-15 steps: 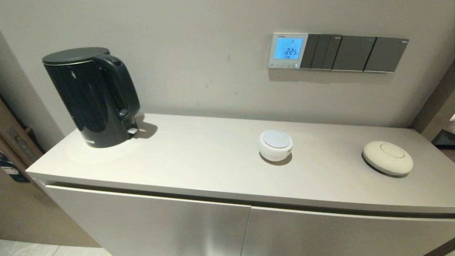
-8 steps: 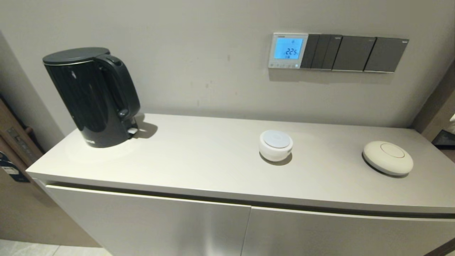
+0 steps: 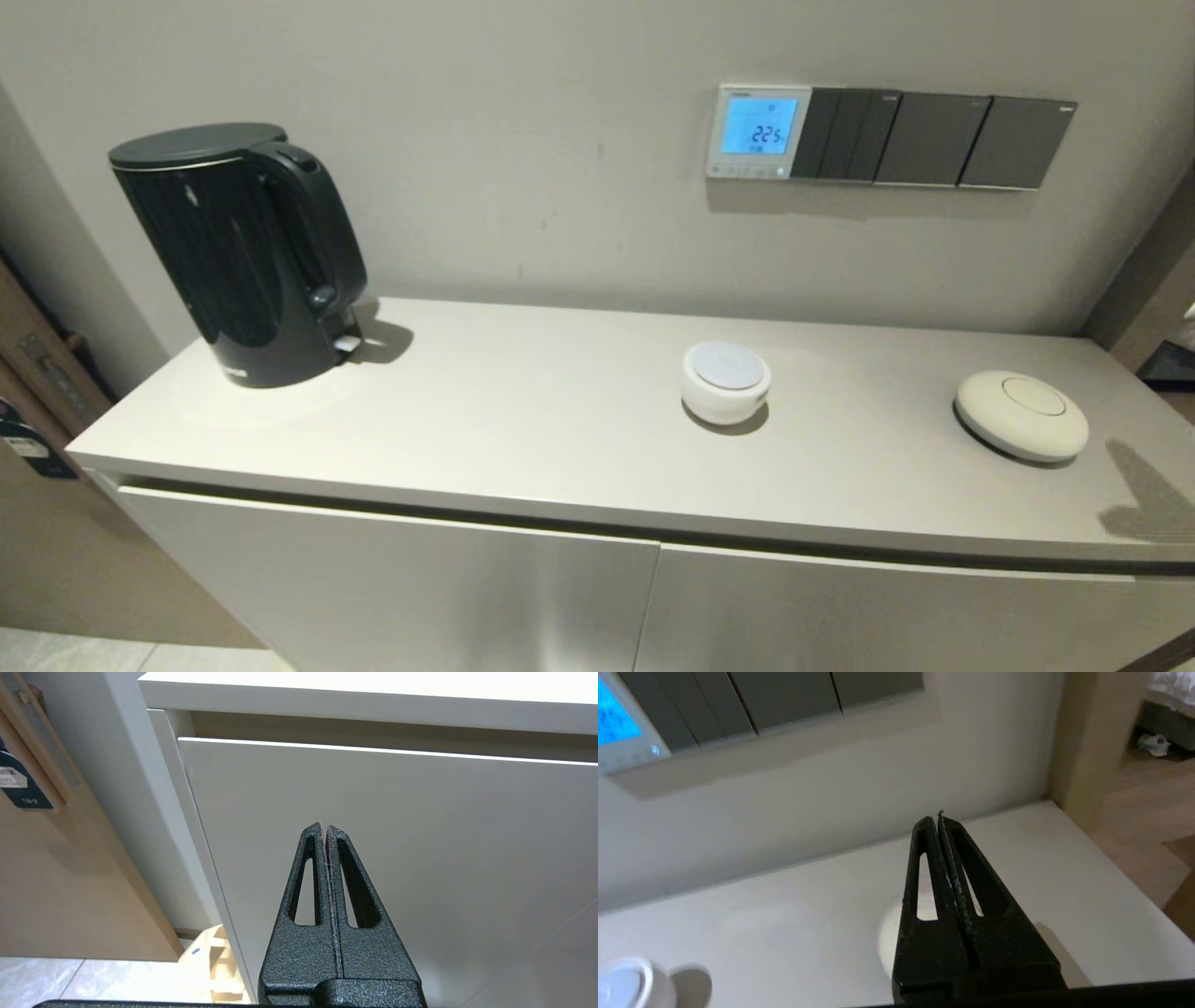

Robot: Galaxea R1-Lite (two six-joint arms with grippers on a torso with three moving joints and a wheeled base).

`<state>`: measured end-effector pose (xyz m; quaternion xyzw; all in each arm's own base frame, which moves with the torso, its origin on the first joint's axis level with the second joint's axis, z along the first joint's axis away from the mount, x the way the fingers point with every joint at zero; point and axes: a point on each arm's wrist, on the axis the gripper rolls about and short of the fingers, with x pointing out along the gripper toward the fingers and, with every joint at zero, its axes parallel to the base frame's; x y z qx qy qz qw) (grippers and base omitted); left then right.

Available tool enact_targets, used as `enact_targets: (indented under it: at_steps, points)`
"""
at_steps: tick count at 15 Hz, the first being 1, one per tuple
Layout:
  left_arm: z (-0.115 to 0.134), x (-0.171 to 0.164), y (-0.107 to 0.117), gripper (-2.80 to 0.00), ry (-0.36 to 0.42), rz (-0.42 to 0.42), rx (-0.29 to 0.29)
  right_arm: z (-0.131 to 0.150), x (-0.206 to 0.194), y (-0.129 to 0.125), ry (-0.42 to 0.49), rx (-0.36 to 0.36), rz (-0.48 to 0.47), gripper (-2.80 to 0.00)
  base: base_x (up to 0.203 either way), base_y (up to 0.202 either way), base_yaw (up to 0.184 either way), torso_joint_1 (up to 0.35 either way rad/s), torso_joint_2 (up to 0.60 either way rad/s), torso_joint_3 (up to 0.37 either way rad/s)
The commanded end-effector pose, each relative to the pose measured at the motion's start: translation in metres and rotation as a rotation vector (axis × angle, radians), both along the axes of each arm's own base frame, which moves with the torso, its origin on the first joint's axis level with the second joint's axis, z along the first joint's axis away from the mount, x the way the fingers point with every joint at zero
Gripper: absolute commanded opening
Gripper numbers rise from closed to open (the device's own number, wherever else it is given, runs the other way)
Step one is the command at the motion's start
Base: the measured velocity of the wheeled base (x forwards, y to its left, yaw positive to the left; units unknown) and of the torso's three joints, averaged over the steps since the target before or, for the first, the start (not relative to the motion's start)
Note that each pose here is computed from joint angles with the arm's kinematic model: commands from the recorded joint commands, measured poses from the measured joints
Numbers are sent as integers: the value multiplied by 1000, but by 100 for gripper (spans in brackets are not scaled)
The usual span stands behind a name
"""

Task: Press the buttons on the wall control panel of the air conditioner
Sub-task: Turn off the central air conditioner

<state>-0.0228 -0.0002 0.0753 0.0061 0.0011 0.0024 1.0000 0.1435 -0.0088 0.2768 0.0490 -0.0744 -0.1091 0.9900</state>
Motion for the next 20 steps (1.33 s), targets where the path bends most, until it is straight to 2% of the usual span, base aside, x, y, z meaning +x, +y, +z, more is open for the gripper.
enact_targets:
  at_steps: [1,8,11,16,20]
  points:
    - [0,0,0,-280,-1,0,0,-7,39,15,30,10,20,-280,0,0,0,0,0,0]
    - [0,0,0,-280,-1,0,0,13,94,63,-9,36,54,-280,0,0,0,0,0,0]
    - [0,0,0,-280,-1,0,0,13,123,81,-24,40,65,-280,0,0,0,0,0,0]
    - [0,0,0,-280,-1,1,0,14,157,128,-55,59,124,-280,0,0,0,0,0,0]
    - [0,0,0,-280,-1,0,0,14,172,140,-78,68,135,-280,0,0,0,0,0,0]
